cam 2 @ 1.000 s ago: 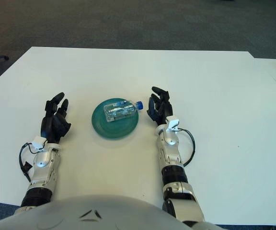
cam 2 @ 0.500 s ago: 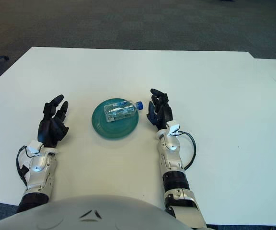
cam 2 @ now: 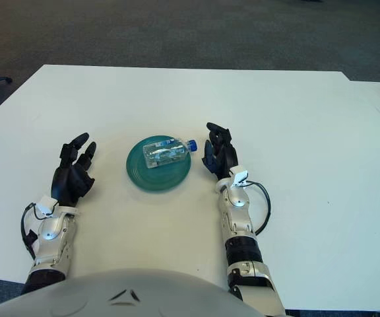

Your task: Put the bottle into the plate.

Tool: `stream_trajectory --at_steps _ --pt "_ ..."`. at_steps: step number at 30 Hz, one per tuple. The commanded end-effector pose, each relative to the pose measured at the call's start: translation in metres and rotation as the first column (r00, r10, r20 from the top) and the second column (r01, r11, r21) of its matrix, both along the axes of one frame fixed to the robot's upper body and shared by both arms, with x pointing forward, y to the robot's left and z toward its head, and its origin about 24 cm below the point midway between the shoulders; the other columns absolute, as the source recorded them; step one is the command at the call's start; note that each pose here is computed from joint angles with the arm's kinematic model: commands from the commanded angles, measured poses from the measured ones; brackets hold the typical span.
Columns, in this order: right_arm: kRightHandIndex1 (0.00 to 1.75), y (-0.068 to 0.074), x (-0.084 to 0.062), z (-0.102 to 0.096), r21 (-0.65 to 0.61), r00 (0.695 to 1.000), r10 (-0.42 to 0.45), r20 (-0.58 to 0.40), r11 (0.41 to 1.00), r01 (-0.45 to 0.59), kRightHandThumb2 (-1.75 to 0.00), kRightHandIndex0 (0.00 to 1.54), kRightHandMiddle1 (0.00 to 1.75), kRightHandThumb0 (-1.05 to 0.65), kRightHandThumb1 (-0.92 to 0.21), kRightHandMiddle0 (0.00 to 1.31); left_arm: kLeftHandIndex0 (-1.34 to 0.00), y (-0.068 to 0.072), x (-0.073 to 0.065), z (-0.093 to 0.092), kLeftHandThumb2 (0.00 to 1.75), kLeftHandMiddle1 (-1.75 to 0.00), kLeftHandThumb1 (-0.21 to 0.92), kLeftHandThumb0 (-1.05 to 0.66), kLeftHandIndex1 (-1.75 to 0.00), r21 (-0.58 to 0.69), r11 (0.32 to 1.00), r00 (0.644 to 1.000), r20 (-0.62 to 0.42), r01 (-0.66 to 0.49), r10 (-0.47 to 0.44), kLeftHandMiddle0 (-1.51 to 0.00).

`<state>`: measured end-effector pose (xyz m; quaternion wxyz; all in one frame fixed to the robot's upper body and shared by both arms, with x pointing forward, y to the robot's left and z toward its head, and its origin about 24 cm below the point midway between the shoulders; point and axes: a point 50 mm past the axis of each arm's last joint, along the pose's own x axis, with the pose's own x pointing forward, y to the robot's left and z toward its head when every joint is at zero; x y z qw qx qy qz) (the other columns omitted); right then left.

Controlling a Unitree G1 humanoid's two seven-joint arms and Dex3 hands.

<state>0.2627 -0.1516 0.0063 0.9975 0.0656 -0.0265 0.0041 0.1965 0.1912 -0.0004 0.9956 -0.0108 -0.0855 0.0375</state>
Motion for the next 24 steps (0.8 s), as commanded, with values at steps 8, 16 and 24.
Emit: stream_trajectory --at_steps 8,16,24 --pt "0.24 -0.0101 -0.0069 -0.0258 0.018 0.992 -0.010 -0.126 1.000 0.012 -0.72 0.61 0.89 -0.56 -0.92 0.11 -0.04 -0.0036 -0.0256 -0.0276 0.97 -0.04 0.92 -0.83 -0.92 -0.001 1.000 0.987 -0.162 -0.021 0.020 -0.45" --pt "0.30 -0.0093 -0.0065 -0.0258 0.015 0.993 -0.017 -0.118 1.000 0.019 -0.69 0.68 0.92 -0.60 -0.92 0.15 -0.05 -0.0045 -0.0250 -0.0266 0.97 -0.03 0.92 -0.84 -0.92 -0.010 1.000 0.987 -0.157 -0.028 0.026 -0.45" --pt "0.32 -0.0101 -0.0069 -0.0262 0.007 0.993 -0.019 -0.117 1.000 0.020 -0.67 0.68 0.92 -0.59 -0.92 0.14 -0.05 -0.0047 -0.0249 -0.0257 0.98 -0.03 0.92 -0.85 -0.92 -0.008 1.000 0.989 -0.144 -0.026 0.025 -0.44"
